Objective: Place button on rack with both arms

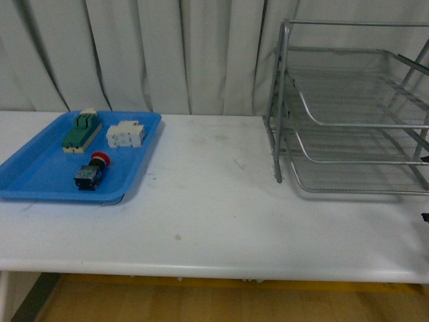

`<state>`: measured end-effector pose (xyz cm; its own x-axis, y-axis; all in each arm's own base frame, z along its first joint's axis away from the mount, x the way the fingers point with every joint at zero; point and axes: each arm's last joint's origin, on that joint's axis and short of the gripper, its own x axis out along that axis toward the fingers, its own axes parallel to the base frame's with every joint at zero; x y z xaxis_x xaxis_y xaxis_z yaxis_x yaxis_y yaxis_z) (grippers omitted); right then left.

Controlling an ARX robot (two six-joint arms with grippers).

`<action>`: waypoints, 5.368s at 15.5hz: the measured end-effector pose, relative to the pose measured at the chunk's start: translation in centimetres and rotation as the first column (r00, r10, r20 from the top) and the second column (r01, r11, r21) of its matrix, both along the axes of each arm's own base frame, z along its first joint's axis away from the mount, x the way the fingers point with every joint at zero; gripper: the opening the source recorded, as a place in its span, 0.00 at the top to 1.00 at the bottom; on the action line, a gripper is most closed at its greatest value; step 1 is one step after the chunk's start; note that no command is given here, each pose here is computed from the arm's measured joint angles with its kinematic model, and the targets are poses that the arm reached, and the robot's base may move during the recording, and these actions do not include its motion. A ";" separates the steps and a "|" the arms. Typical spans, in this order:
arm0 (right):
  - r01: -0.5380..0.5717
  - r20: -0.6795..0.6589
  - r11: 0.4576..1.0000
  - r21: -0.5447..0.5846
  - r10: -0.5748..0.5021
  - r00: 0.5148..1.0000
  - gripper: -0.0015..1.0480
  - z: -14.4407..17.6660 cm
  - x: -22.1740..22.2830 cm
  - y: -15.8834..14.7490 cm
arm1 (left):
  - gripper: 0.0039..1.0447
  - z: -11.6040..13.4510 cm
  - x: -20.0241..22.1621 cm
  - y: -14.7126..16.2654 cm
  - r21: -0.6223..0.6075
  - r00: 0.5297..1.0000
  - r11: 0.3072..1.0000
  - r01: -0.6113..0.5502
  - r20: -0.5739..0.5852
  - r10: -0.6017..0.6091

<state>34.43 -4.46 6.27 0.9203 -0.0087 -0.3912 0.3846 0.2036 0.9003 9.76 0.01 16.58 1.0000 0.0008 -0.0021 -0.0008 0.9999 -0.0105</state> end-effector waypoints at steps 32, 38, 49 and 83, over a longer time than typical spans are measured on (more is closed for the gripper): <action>-0.031 0.061 0.998 0.060 0.028 0.998 0.96 0.2 -4.1 0.4 | 0.06 0.0 0.0 0.0 0.000 1.000 1.000 0.000 0.000 0.000; -0.091 0.038 0.996 0.015 0.091 0.995 0.76 -0.2 -6.1 0.8 | 0.06 0.0 0.0 0.0 0.000 1.000 1.000 0.000 0.000 0.000; -0.116 0.038 0.992 -0.059 0.118 0.992 0.06 4.6 -11.2 0.5 | 0.06 0.0 0.0 0.0 0.000 1.000 1.000 0.000 0.000 0.000; -0.004 0.077 0.206 -0.979 0.384 0.920 0.63 10.4 -24.7 4.5 | 0.06 0.0 0.0 0.0 0.000 1.000 1.000 0.000 0.000 0.000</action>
